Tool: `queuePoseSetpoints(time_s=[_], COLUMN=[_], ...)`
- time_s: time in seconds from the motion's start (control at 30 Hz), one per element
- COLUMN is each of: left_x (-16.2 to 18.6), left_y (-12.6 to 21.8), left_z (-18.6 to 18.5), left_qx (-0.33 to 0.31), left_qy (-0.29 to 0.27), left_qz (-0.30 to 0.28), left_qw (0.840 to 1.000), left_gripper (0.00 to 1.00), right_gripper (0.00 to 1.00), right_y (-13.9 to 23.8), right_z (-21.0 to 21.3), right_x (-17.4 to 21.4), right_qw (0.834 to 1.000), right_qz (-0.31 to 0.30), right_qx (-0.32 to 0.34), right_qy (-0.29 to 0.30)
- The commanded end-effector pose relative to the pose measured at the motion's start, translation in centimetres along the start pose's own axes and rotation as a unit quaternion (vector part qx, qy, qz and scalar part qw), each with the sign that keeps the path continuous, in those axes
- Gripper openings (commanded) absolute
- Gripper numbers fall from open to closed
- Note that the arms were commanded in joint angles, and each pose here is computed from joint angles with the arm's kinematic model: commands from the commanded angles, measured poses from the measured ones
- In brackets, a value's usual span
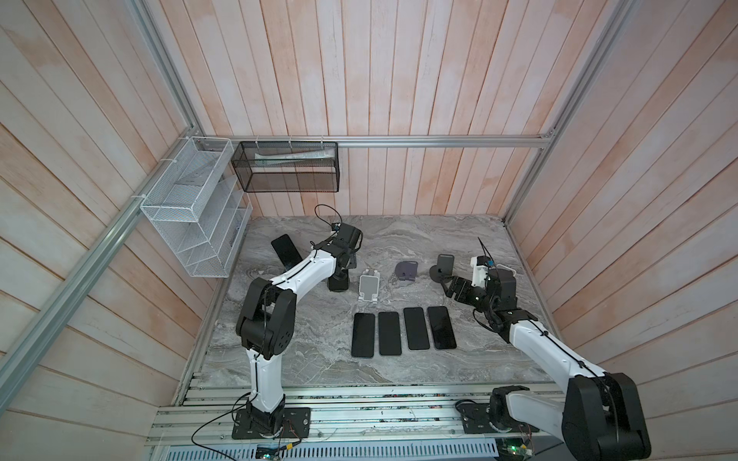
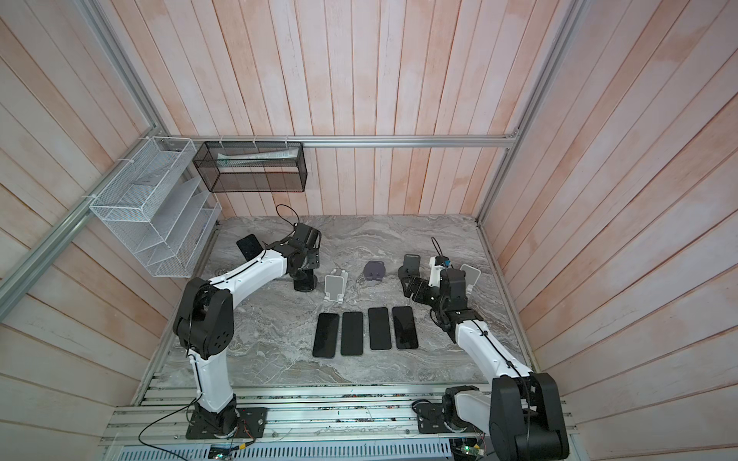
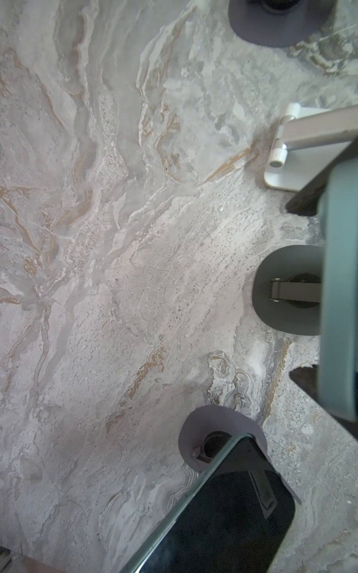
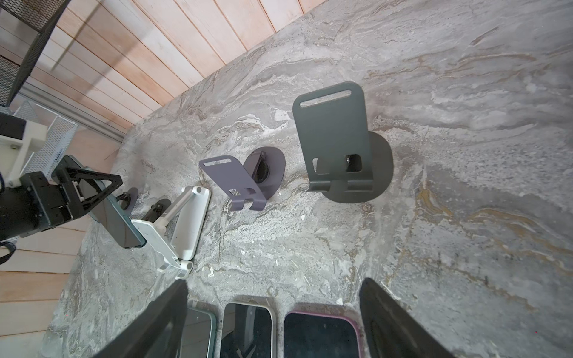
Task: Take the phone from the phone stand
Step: 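Lift the green-edged phone off its stand and carry it toward the flat phones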
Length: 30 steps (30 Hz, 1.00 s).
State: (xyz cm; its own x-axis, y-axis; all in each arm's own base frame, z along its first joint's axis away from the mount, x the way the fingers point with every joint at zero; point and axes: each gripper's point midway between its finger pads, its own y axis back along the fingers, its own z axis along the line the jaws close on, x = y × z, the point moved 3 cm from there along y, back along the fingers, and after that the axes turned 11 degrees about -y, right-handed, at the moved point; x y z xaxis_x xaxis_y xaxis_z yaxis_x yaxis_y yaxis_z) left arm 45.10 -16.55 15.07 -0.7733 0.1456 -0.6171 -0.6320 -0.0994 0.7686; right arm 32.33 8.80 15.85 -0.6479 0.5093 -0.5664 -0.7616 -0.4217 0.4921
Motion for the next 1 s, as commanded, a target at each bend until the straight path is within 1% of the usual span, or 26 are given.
queuePoseSetpoints(time_s=[0.0,0.13,0.23,0.4,0.57,0.63,0.73,0.83,0.97], left_x=[-2.4,-2.9,-2.4,1.0,5.6,7.2,9.4,10.8,12.6], left_y=[3.5,6.0,7.6,9.8,11.3,11.4,10.3,9.5,8.4], left_z=[1.0,1.3,1.7,2.4,2.4,1.9,1.4,0.7,0.1], left_qx=[-0.002,0.007,0.014,0.024,0.06,0.074,0.081,0.093,0.103], left_qy=[0.004,-0.003,-0.006,-0.001,0.015,0.012,-0.002,-0.01,-0.018], left_qz=[-0.054,-0.071,-0.071,-0.055,-0.019,-0.004,0.029,0.063,0.09], left_qw=[0.999,0.997,0.997,0.998,0.998,0.997,0.996,0.994,0.99], left_gripper=[0.63,0.63,0.62,0.61,0.58,0.57,0.55,0.55,0.55], right_gripper=[0.87,0.87,0.87,0.87,0.86,0.86,0.86,0.86,0.86], right_y=[0.2,0.2,0.2,0.1,-0.8,-0.9,-0.7,-0.4,-0.1], right_z=[0.2,0.2,0.5,1.9,2.5,2.6,2.4,2.3,2.6], right_x=[-0.2,-0.1,0.0,0.9,1.6,1.8,1.9,1.7,1.9], right_qw=[1.0,1.0,1.0,0.998,0.996,0.996,0.997,0.998,0.997], right_qz=[-0.012,-0.012,-0.011,0.001,0.033,0.037,0.034,0.028,0.022], right_qx=[0.0,-0.001,-0.008,-0.053,-0.074,-0.074,-0.068,-0.058,-0.058], right_qy=[0.003,0.004,0.006,0.016,0.02,0.02,0.022,0.028,0.04])
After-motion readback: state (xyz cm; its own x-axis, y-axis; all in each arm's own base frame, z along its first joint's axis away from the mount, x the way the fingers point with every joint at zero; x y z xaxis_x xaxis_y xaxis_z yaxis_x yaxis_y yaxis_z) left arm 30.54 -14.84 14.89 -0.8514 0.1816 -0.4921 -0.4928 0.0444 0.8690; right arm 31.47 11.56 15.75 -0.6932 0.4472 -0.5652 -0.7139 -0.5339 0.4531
